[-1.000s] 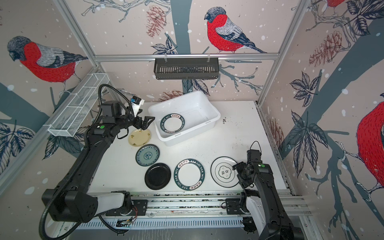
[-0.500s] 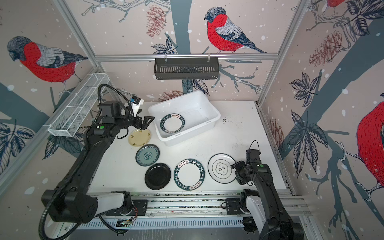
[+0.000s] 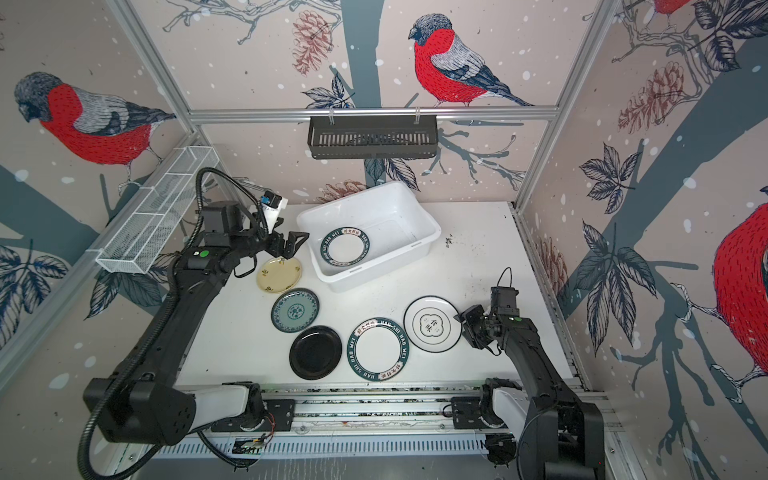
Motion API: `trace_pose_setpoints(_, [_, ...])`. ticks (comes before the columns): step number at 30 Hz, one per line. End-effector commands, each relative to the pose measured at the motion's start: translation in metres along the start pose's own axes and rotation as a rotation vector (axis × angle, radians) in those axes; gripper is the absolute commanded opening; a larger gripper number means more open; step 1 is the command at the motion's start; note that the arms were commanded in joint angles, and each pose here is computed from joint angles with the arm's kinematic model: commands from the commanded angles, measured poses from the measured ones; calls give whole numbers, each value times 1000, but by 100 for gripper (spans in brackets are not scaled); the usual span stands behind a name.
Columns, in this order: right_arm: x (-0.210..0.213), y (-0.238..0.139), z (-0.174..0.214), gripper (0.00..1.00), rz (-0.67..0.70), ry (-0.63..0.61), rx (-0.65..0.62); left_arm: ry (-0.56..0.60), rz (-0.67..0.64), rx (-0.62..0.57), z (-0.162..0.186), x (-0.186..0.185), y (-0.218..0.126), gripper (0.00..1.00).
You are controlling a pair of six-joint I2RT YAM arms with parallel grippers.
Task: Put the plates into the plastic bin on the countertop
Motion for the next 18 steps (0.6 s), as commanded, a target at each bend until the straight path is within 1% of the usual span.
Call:
trace_pose_setpoints(1, [6, 3, -4, 55, -19, -114, 3, 15, -18, -19, -6, 1, -2, 97])
trace_pose_setpoints(5, [-3, 8, -5, 54, 16, -159, -1, 16, -26, -22, -9, 2, -4, 96])
trace_pose_setpoints(16, [-19, 13, 6, 49, -83, -230, -16, 27, -40, -16, -14, 3, -7, 96])
trace_pose_setpoints(18, [-20, 13, 8, 46, -109, -237, -20, 27, -42, -13, -14, 3, -7, 96])
Point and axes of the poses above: each gripper's point midway between its finger pads, its own y axis out along the fingers, its own x axis along the line the jaws close on, z = x × y, the point moved 9 cm from there along -y, back along the fingers, and after that the axes turned 2 degrees about y, right-handed, at the moved point
